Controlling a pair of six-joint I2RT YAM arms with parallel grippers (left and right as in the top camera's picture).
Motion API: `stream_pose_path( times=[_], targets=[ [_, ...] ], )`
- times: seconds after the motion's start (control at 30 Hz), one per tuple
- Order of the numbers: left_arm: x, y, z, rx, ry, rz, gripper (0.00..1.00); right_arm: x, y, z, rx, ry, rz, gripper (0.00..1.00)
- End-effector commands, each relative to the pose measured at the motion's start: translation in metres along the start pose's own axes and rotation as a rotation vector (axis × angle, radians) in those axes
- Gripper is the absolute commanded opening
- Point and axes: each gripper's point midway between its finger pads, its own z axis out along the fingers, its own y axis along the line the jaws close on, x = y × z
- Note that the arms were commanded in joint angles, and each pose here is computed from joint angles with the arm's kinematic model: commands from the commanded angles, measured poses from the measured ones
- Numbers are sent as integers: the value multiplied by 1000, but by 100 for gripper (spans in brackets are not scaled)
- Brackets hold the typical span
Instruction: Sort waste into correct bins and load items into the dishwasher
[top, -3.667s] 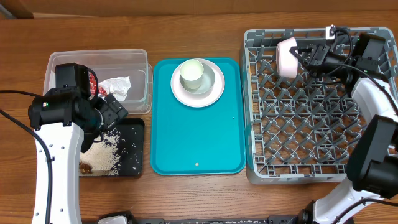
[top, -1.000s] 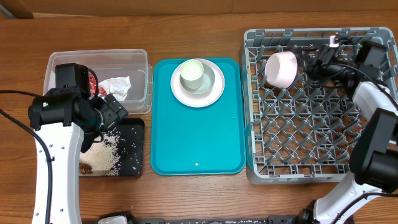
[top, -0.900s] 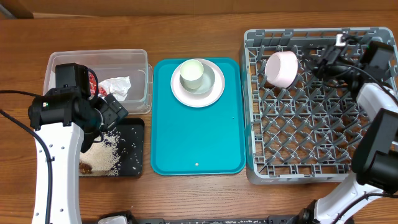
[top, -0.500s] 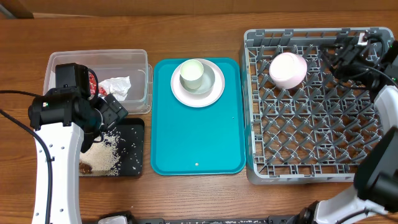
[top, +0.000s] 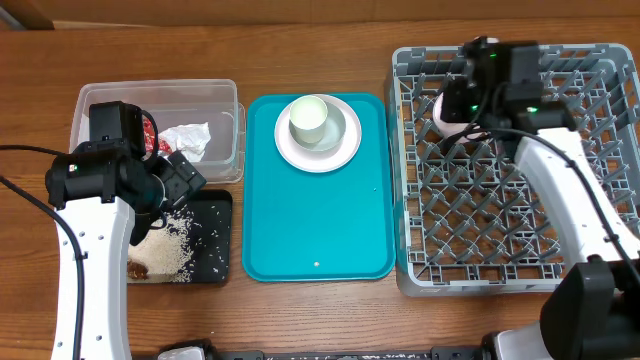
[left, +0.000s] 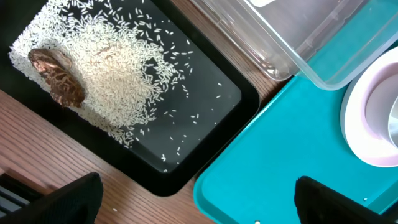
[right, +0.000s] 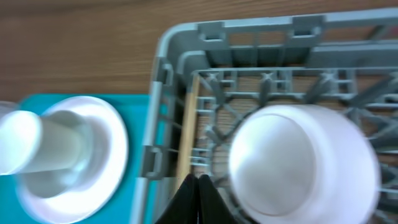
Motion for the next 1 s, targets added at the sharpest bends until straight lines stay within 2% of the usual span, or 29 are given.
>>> stream_pose_path(
  times=[0.0,0.4,0.57,0.63,0.73,0.83,0.97],
  targets=[
    [-1,0,1,0,-1,-3,100,2,-37,4,200,3,-23,4],
    [-1,0,1,0,-2,-3,100,25,-75,30,261,89,33,4],
    [-1,0,1,0,-1,-3,100,26,-105,18,450,92,23,4],
    [-1,0,1,0,-1,-3,100,24,-107,16,464,86,22,4],
    [-1,0,1,0,-2,-3,100,17,-95,14,428,83,12,4],
    [-1,0,1,0,-1,-3,100,8,-62,10,297,74,-2,4],
    [-2,0,1,0,-2,-3,100,-2,-3,-3,64,62,-29,16]
  ],
)
